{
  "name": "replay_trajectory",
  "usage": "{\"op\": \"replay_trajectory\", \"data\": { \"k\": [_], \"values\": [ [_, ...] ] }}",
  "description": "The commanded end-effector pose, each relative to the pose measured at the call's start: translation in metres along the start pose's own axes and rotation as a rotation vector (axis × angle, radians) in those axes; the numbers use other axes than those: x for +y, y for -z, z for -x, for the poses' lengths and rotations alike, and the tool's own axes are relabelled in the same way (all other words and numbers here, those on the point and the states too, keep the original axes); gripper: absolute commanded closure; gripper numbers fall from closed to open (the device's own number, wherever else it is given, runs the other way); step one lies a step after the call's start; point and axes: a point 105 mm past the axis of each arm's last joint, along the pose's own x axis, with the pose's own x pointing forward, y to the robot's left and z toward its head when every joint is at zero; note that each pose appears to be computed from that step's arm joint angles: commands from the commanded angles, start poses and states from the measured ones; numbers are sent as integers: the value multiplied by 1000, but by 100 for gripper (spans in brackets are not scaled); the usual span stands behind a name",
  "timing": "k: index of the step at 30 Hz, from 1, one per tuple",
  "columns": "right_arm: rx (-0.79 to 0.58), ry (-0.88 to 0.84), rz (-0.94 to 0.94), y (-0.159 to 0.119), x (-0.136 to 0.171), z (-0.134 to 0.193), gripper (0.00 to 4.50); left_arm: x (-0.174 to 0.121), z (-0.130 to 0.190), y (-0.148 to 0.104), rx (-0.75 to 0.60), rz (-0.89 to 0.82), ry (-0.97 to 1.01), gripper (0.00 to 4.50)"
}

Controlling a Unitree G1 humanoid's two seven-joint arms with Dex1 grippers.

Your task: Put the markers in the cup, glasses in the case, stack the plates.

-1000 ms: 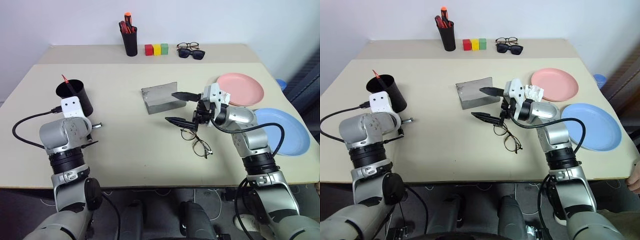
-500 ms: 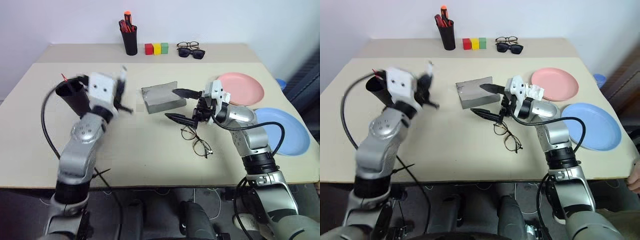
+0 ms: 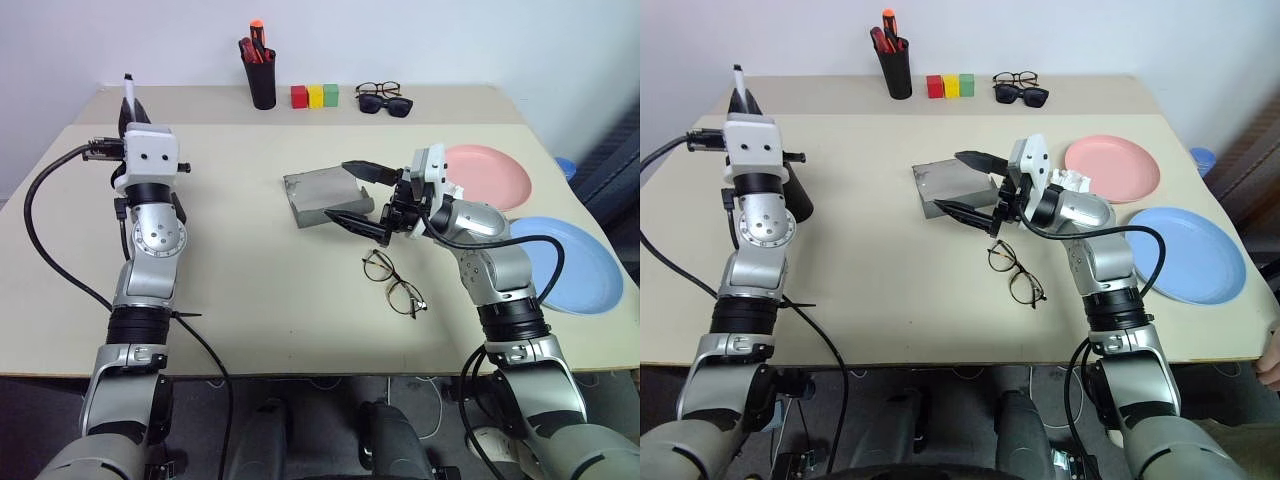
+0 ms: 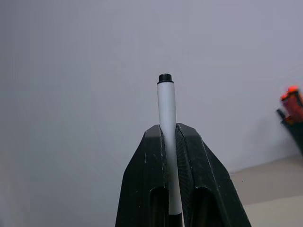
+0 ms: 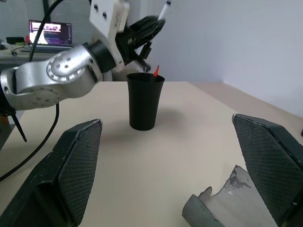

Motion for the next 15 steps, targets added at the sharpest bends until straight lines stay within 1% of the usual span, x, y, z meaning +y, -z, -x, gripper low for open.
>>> {"op": "replay_trajectory", "data": {
  "k": [1, 6, 11, 12, 15],
  "values": [
    [-43, 9, 51, -15, -4, -2, 0, 16, -7, 5, -8, -23, -71, 446],
    [-41, 13, 53, -15, -4, -1, 0, 14, -4, 18, 16, -38, -69, 446],
    [-30, 24, 59, -14, -4, 3, 0, 9, -3, 19, 7, -40, -59, 446],
    [-29, 26, 59, -14, -4, 3, 0, 8, -2, 20, 17, -39, -61, 411],
    [-27, 31, 61, -14, -5, 4, 0, 4, 2, 24, 34, -25, -43, 286]
  ]
}}
